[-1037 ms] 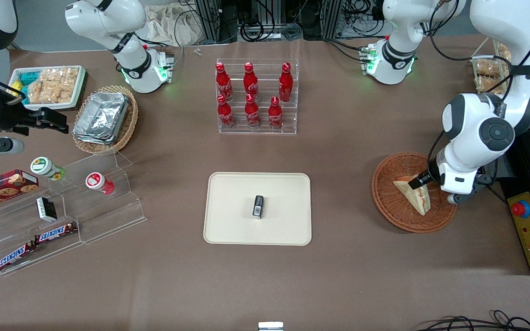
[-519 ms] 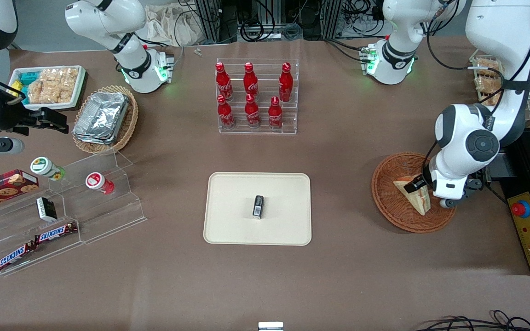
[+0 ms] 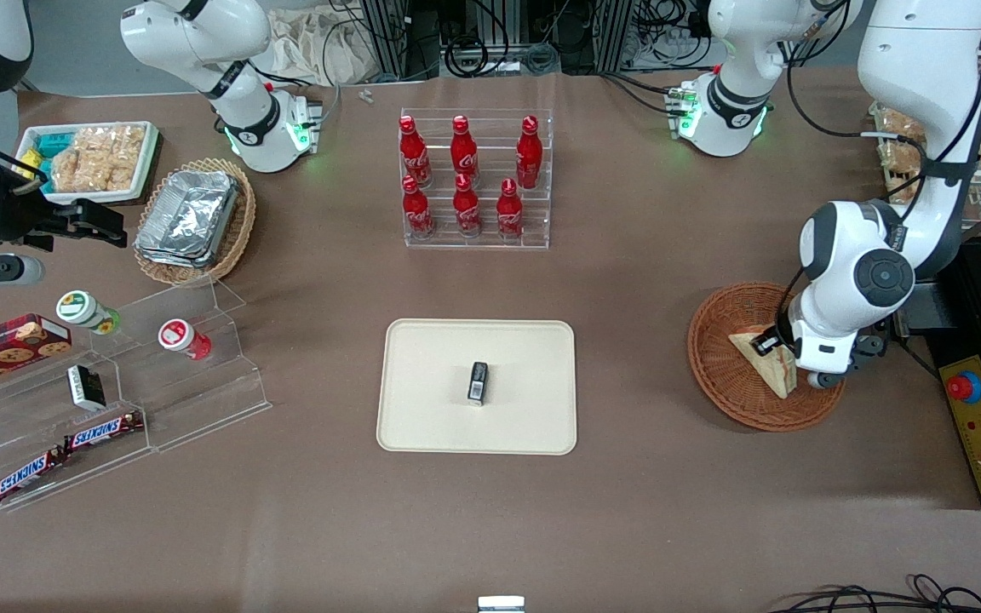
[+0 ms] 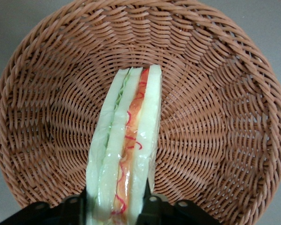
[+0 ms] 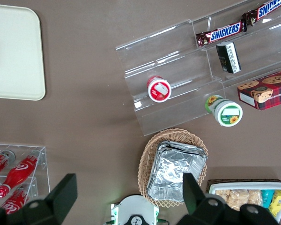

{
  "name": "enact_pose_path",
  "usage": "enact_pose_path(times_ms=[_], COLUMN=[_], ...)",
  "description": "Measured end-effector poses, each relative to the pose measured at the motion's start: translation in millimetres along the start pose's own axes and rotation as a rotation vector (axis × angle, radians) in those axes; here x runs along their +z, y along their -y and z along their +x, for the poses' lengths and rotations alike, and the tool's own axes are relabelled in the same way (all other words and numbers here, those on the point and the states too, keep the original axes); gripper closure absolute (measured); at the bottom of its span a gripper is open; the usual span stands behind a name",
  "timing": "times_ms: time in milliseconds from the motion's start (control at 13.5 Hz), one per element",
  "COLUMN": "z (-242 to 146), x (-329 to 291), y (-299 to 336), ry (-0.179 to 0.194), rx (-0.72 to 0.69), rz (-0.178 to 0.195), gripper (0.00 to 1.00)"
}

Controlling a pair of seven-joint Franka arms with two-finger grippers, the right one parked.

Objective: Place sandwich from basket to tray
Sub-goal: 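Lift the sandwich up out of the basket with the left gripper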

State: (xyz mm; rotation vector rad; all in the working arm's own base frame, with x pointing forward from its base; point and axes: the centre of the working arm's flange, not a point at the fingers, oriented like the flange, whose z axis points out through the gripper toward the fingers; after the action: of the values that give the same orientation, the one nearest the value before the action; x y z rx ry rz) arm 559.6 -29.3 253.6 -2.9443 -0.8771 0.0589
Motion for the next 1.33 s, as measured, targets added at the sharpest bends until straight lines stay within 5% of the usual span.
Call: enact_pose_path(times_ms=[370, 667, 963, 1333], z=[10, 29, 35, -7], x=[-21, -111, -233, -302], y=[-4, -6, -15, -90], ry=[-0.035, -0.002, 0.012, 0.010], rx=[-0.009, -0.028, 0.015, 0.279], rz=[-0.017, 0.049, 0.072, -0.034], gripper=[0.74, 0.81, 0.81, 0.81])
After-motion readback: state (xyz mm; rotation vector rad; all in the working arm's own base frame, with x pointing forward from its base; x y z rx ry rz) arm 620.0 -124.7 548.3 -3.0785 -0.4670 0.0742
